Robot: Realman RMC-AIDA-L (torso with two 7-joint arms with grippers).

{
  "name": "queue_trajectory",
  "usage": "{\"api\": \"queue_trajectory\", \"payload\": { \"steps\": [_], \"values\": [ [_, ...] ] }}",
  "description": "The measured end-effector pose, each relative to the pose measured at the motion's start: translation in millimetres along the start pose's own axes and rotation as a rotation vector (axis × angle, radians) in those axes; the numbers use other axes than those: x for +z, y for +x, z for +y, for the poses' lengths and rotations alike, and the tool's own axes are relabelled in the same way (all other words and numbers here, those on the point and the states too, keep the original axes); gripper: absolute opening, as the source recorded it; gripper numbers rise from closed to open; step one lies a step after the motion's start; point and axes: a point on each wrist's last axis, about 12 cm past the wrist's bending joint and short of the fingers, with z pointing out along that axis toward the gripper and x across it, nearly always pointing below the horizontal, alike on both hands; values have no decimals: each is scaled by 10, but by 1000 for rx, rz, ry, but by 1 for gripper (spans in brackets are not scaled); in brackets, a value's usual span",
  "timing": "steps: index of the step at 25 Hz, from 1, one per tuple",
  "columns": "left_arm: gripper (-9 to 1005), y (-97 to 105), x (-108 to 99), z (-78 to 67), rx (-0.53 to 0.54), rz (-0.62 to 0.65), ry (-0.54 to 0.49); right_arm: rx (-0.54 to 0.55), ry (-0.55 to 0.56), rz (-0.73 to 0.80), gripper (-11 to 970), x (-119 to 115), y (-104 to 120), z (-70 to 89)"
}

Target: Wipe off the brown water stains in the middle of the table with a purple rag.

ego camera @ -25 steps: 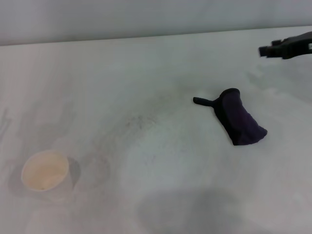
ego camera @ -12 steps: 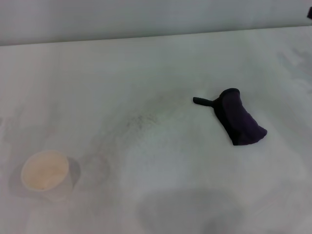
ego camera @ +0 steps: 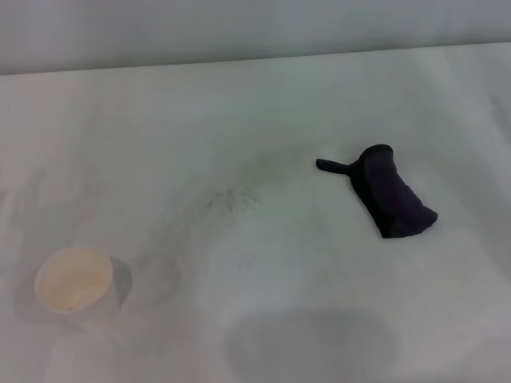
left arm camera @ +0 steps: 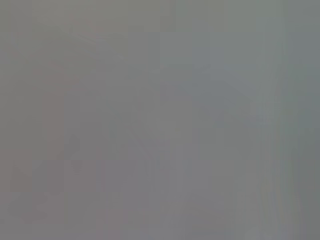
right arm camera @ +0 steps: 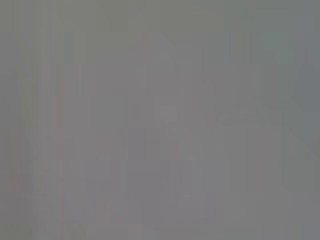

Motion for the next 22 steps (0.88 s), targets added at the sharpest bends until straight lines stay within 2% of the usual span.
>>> {"api": "queue_trajectory", "payload": {
  "steps": [7,12,17,22],
  "values": [
    [893,-14,142,-149,-31,-9,50,45,-28,-96,473,-199,50,119],
    [893,-13,132,-205,-33,-10,87,53,-31,-144,473,-325,121,223],
    [893,-32,76,-196,-33,-31,89,61,-20,-157,473,-330,160,271],
    [893,-49,15,-167,-25,-49,78,4,31,-158,473,-347,213,281]
  ]
}}
